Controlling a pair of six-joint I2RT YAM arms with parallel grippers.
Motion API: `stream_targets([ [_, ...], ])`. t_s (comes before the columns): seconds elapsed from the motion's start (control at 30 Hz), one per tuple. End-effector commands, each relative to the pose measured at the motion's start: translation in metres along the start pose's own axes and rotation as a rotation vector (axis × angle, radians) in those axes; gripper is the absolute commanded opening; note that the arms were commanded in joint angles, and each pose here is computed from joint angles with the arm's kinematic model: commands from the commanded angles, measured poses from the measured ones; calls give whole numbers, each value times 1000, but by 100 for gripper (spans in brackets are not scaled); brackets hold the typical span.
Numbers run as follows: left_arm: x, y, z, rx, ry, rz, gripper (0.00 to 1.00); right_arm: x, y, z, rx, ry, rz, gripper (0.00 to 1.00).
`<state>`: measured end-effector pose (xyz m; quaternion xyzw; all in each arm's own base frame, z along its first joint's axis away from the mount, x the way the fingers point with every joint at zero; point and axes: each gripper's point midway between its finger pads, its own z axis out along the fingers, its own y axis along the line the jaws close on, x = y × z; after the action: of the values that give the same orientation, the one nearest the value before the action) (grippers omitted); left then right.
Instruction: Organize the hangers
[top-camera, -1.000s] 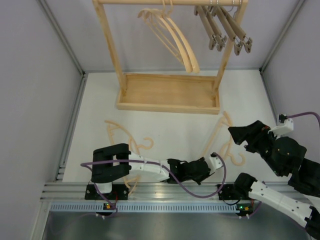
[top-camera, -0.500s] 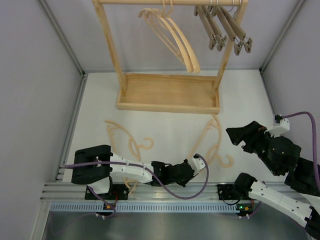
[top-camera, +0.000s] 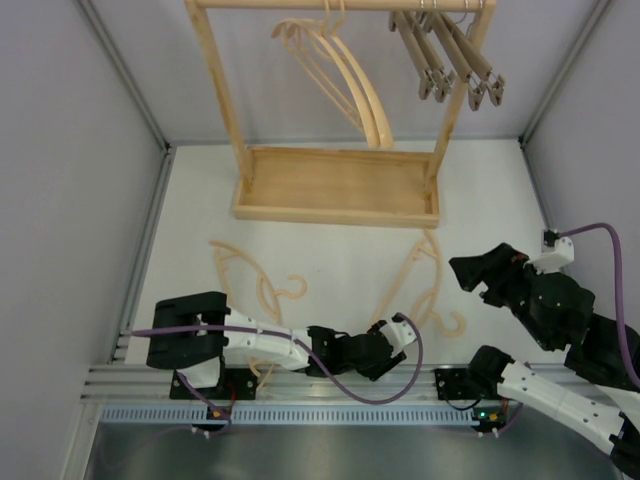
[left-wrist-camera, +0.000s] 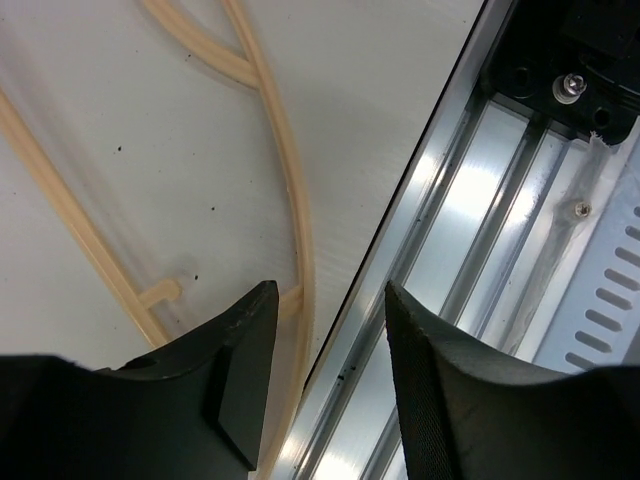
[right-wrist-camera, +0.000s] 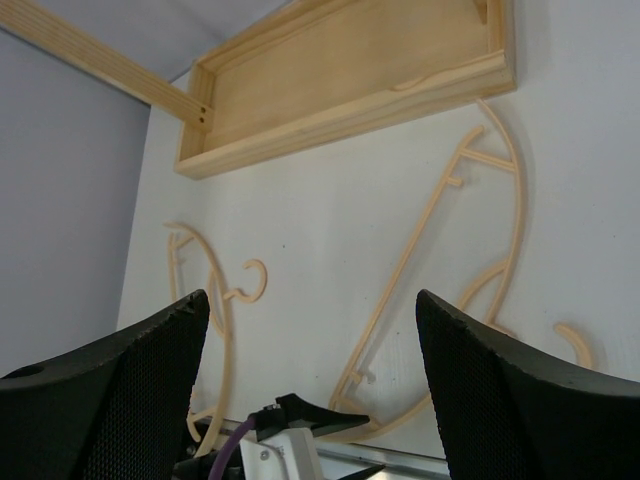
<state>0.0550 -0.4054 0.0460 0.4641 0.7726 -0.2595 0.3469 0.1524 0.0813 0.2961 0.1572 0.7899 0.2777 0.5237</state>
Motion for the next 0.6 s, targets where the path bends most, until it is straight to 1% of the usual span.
stream_targets([
  [0.0, -18, -3, 8, -21, -18, 42, 52, 0, 4, -2, -27, 2, 13, 81],
  [0.03, -23, -5, 10, -23, -23, 47, 52, 0, 4, -1, -25, 1, 13, 81],
  [0.17, -11, -1, 25, -56, 28, 83, 50, 1, 4, -2, -31, 4, 14, 81],
  [0.3, 0, 1, 33, -66, 57, 90, 42, -1, 3, -4, -35, -5, 18, 81],
  [0.4, 9, 3, 35, -72, 80, 88, 38, -1, 2, -4, -33, -5, 19, 81],
  [0.53, 19, 2, 37, -60, 107, 88, 27, 1, 1, -4, -32, 0, 18, 81],
  [0.57, 21, 1, 37, -56, 114, 88, 18, 2, 0, -3, -31, 0, 17, 81],
])
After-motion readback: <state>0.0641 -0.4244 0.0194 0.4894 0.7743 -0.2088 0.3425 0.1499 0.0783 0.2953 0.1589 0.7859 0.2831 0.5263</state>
